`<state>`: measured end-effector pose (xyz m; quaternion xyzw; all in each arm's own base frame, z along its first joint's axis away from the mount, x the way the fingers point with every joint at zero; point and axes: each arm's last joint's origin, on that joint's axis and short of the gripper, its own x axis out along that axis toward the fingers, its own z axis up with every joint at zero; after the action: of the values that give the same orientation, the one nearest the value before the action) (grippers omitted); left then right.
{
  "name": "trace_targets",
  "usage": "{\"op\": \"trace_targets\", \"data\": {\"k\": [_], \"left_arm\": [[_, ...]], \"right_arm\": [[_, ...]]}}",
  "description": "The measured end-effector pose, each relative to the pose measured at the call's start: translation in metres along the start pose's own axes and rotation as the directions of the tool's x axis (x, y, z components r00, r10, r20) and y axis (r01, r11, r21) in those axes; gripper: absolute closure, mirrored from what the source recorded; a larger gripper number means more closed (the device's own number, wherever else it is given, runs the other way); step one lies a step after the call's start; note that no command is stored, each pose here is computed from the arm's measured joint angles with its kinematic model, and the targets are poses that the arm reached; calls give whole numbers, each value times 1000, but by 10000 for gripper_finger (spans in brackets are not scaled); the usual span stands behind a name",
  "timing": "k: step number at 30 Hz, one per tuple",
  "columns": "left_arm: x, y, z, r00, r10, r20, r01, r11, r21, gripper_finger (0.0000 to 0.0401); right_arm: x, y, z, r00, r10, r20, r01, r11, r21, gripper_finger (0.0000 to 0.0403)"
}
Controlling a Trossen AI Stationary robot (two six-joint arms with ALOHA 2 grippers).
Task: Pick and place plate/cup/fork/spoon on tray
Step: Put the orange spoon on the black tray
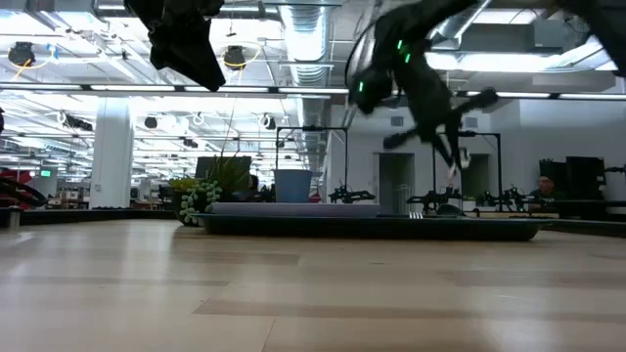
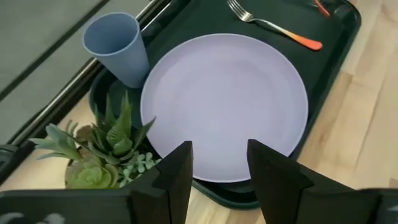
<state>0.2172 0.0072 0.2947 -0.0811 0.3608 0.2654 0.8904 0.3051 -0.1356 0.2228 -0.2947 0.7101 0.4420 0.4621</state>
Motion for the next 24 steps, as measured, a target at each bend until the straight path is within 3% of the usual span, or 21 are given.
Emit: {"op": "trace_targets", "data": {"k": [6,17,24], "left_arm": [[2,5,2,999,51,13,-51,999,7,259],[5,13,4,996,83,10,-83,996,34,259],[5,13,4,997,83,7,-83,996,38,259]], "right_arm": [[22,-19,0,990,72,-121,-89,986,-139,395],[29,-24,7,994,96,-56,-105,977,-187,395],[55,-14,9,974,205,-96,-223,944,-243,395]]}}
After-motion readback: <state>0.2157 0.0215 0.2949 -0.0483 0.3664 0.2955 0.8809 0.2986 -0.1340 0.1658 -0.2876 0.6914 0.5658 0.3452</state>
